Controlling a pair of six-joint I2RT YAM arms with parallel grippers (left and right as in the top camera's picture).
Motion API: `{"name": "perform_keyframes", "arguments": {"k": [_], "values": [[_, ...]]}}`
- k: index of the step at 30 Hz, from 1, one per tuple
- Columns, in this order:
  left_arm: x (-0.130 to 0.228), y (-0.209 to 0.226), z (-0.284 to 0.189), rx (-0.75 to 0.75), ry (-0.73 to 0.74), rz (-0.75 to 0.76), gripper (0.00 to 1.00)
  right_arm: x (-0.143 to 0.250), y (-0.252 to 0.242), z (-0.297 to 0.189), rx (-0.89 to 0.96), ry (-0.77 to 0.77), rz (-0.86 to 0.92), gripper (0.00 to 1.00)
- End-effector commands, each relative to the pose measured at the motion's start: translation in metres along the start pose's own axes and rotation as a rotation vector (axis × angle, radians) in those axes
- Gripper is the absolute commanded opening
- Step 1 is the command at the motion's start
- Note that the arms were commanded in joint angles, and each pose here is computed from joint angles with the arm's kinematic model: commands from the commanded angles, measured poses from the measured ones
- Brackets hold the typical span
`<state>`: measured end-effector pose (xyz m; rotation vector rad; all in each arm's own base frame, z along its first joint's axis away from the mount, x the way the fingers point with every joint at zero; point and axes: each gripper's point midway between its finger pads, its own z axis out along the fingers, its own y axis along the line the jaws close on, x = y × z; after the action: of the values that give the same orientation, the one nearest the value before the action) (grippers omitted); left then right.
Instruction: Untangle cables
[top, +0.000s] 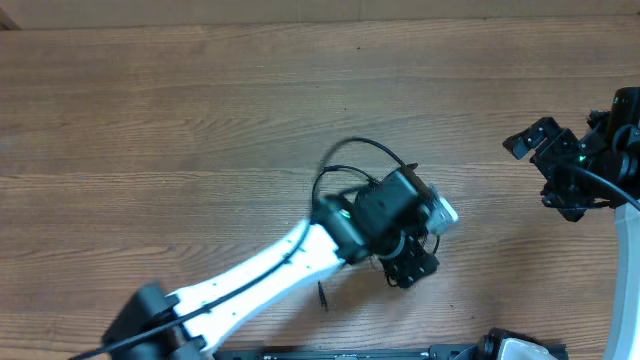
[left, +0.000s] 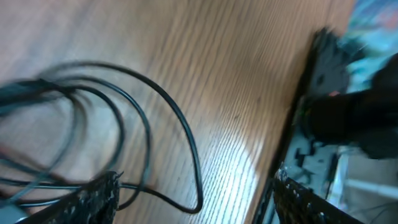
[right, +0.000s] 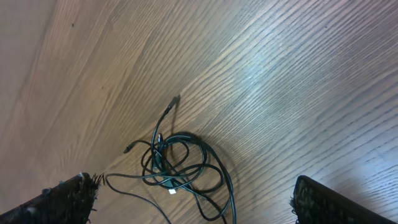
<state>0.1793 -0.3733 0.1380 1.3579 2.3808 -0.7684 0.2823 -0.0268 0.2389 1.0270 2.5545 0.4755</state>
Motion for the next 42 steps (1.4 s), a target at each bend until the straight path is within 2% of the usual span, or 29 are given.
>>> {"name": "perform_keyframes", "arguments": {"k": [1,3,8,9,11,16,25,29,32,36,42], "values": [[0.019,0.012,0.035,-0.097,0.083,-0.061,0.79,-0.005,0.005,-0.012,-0.015,-0.044,-0.054,1.0],[0.026,0.011,0.05,-0.095,0.116,-0.074,0.76,-0.005,0.005,-0.012,-0.016,-0.043,-0.054,1.0],[0.041,0.027,0.072,-0.159,0.168,-0.113,0.49,-0.004,0.004,-0.012,-0.012,-0.037,-0.052,1.0],[0.041,0.032,0.072,-0.183,0.169,-0.128,0.38,-0.004,0.004,-0.012,-0.012,-0.037,-0.052,1.0],[0.039,0.042,0.069,-0.221,0.155,-0.145,0.06,-0.004,0.004,-0.012,-0.011,-0.036,-0.051,1.0],[0.01,0.065,0.034,-0.29,0.079,-0.183,0.04,-0.001,0.002,-0.008,-0.009,-0.023,-0.048,1.0],[-0.072,0.105,-0.129,-0.364,-0.241,-0.321,0.04,0.038,0.007,0.023,-0.103,0.166,-0.034,1.0],[-0.092,0.105,-0.182,-0.313,-0.376,-0.335,0.04,0.063,0.034,0.033,-0.248,0.268,-0.123,1.0],[-0.098,0.097,-0.202,-0.246,-0.428,-0.323,0.04,0.078,0.054,0.042,-0.318,0.296,-0.201,1.0],[-0.101,0.084,-0.212,-0.196,-0.446,-0.234,0.04,0.099,0.088,0.044,-0.435,0.331,-0.307,1.0],[-0.108,0.076,-0.224,-0.191,-0.487,-0.18,0.04,0.112,0.131,0.05,-0.504,0.32,-0.321,1.0]]}}
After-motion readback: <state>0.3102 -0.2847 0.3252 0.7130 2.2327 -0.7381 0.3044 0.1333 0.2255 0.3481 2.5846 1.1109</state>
